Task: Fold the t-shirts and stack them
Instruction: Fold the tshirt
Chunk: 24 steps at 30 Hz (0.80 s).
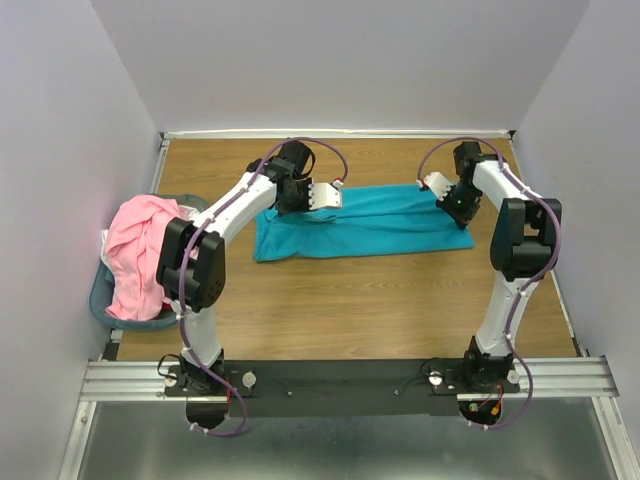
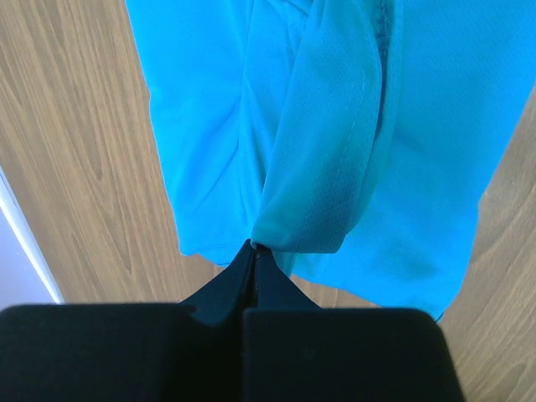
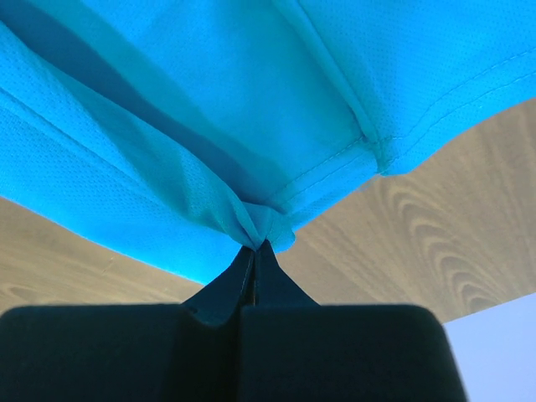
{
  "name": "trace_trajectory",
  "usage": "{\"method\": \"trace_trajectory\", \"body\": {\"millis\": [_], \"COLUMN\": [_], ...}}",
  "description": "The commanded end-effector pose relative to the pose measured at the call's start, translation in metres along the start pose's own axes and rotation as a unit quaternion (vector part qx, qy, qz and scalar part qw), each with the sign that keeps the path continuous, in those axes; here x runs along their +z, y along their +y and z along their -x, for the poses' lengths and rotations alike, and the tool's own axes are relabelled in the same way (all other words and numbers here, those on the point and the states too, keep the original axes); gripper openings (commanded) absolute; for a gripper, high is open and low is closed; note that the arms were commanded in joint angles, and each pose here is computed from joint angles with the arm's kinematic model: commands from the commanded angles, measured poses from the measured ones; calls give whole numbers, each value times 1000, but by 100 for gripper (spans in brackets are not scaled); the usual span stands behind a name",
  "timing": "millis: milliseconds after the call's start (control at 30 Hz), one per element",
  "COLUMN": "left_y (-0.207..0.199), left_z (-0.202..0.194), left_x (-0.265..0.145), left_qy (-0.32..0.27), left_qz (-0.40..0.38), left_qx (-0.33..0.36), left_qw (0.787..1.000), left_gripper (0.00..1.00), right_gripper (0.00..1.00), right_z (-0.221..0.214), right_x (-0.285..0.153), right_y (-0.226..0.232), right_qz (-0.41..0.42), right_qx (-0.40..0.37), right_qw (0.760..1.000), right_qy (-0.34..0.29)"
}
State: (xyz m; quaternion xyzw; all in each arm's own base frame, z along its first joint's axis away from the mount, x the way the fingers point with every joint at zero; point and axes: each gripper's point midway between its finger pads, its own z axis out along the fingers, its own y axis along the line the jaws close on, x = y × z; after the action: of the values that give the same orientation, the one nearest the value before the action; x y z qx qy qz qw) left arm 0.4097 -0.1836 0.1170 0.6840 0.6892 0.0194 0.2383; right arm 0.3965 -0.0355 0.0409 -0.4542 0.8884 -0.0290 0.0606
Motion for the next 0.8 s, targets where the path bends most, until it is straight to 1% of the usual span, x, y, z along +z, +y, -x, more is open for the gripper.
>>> {"method": "trace_trajectory", "body": {"millis": [0, 133, 167, 233, 267, 300, 333, 367, 400, 433, 467, 567, 600, 667, 700, 767], "left_y": [9, 6, 7, 8, 8, 8, 11, 11, 16, 19, 25, 50, 58, 68, 71, 68], "left_z": [-5, -8, -10, -13, -14, -16, -19, -20, -22, -24, -24, -28, -29, -35, -32, -38], "left_x": [0, 3, 5, 7, 9, 10, 11, 12, 12, 12, 9, -3, -8, -19, -29, -40], "left_qy": [8, 12, 14, 17, 18, 20, 23, 23, 22, 21, 17, -3, -9, -28, -44, -58], "left_qz": [7, 4, 4, 6, 6, 8, 14, 13, 21, 27, 37, 72, 84, 97, 101, 103], "left_qx": [1, 0, -2, -6, -6, -11, -16, -20, -27, -39, -46, -88, -101, -142, -153, -192], "left_qw": [1000, 1000, 1000, 1000, 1000, 1000, 1000, 999, 999, 999, 998, 994, 991, 985, 982, 974], "left_gripper": [0, 0, 0, 0, 0, 0, 4, 4, 15, 22, 33, 41, 50, 52, 56, 56], "right_gripper": [2, 4, 9, 13, 21, 26, 38, 44, 49, 52, 57, 59, 61, 61, 61, 61], "right_z": [5, 5, 5, 7, 9, 11, 15, 17, 17, 23, 24, 24, 25, 22, 21, 17], "right_x": [0, 2, 2, 3, 2, 2, 0, -2, -2, -6, -9, -18, -23, -27, -30, -31], "right_y": [-10, -12, -12, -13, -14, -16, -19, -21, -23, -25, -28, -35, -37, -37, -33, -26], "right_qz": [-9, -9, -8, -9, -11, -13, -17, -19, -21, -20, -23, -29, -32, -27, -19, 1], "right_qx": [-1, -1, -1, 3, 10, 15, 26, 26, 38, 45, 53, 86, 99, 119, 132, 150], "right_qw": [1000, 1000, 1000, 1000, 1000, 1000, 1000, 999, 999, 998, 998, 995, 993, 990, 989, 986], "right_qy": [7, 9, 9, 6, 4, 1, -5, -8, -10, -26, -31, -49, -56, -65, -71, -79]}}
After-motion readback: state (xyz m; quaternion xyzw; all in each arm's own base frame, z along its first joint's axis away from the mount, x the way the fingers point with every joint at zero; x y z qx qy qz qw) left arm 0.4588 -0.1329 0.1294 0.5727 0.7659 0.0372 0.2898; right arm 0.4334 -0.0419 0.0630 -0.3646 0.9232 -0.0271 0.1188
